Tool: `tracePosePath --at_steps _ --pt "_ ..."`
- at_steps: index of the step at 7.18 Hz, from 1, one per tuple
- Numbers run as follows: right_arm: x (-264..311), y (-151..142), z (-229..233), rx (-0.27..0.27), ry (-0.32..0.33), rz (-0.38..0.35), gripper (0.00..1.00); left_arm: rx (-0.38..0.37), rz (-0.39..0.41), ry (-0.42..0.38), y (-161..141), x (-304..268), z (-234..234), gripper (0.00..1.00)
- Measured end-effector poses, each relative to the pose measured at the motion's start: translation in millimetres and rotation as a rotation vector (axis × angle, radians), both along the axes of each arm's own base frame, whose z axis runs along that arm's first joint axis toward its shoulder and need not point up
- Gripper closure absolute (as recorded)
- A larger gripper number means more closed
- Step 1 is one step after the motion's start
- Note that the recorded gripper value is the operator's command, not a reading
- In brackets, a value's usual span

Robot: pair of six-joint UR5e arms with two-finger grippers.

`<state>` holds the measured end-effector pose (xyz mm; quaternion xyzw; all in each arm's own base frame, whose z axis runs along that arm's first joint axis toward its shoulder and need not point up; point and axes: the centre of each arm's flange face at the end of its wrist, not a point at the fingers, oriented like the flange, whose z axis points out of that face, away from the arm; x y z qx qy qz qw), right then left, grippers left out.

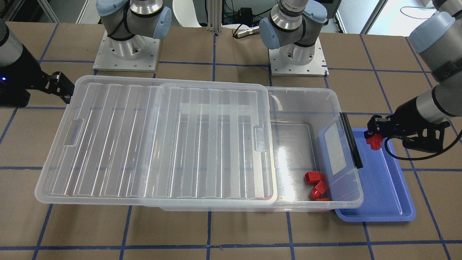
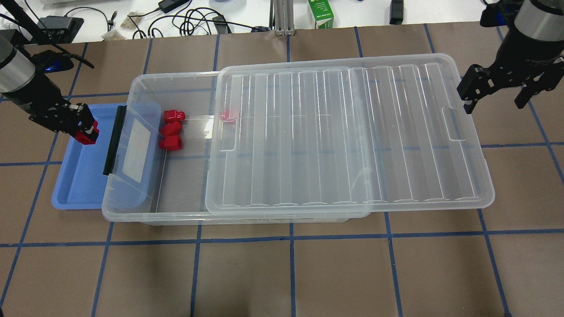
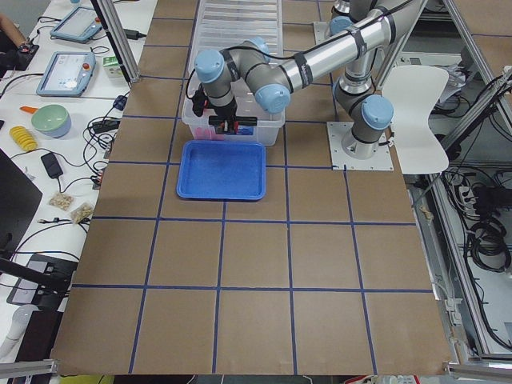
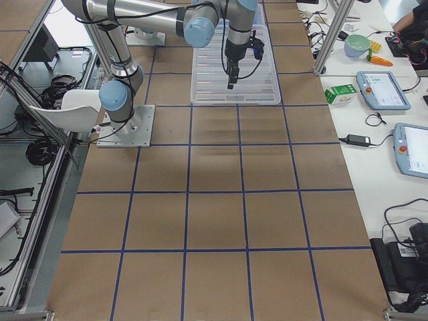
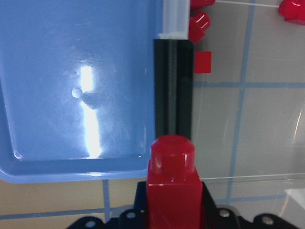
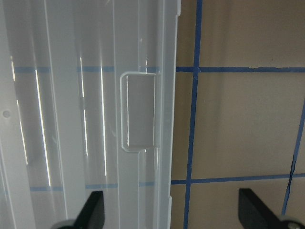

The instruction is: Place red block in blue tray from box

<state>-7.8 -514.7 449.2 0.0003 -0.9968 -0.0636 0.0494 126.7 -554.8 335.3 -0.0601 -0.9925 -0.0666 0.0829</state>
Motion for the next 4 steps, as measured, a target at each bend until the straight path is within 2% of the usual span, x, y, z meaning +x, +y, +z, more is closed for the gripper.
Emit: tracePosePath --at_steps 2,3,4 --pt "-44 -8 -15 0.021 -0.016 -0.017 0.00 -0.008 -0.068 0.016 -12 23 -67 1.00" --pt "-62 -16 -23 0.013 -0.018 0.003 0.00 -0.004 -0.094 0.010 -13 27 -94 1.00" --pt "-72 -24 -31 0.003 -0.014 0.027 0.00 0.003 -0.110 -0.014 -12 31 -114 0.95"
